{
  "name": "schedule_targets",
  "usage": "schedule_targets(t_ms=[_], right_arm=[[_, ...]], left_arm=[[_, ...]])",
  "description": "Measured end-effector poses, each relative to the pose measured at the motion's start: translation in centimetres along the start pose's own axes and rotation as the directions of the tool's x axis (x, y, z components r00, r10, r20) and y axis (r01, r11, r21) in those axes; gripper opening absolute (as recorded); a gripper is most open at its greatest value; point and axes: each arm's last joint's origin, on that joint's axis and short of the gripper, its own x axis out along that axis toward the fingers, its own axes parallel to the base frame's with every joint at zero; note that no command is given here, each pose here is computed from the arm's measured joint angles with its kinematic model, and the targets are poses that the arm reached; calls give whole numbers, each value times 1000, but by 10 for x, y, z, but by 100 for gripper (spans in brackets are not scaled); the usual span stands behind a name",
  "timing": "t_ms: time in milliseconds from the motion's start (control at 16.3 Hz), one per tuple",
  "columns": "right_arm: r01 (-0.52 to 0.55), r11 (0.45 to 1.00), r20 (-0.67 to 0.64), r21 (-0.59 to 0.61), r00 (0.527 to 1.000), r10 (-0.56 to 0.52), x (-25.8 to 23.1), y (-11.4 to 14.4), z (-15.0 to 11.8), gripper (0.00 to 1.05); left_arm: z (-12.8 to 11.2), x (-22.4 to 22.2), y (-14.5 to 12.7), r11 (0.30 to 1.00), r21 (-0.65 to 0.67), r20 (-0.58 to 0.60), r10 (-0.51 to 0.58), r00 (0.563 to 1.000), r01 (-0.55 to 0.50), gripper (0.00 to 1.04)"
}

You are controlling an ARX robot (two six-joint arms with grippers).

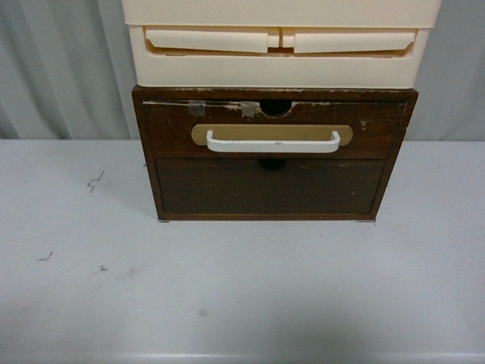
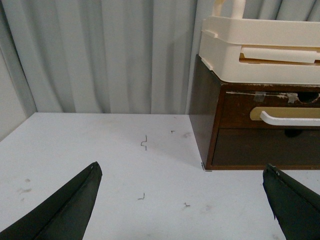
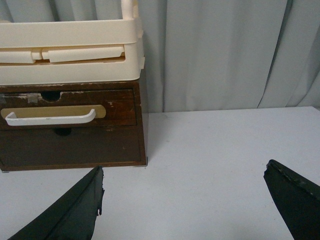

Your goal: Open drawer

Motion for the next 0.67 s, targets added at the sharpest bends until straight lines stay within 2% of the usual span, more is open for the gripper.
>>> schedule_targets(t_ms=[673], right_arm=[[0, 1000, 0, 0, 1000, 0, 0, 0, 0, 98]], left_arm=[[0, 0, 0, 1000, 0, 0, 0, 1000, 0, 98]])
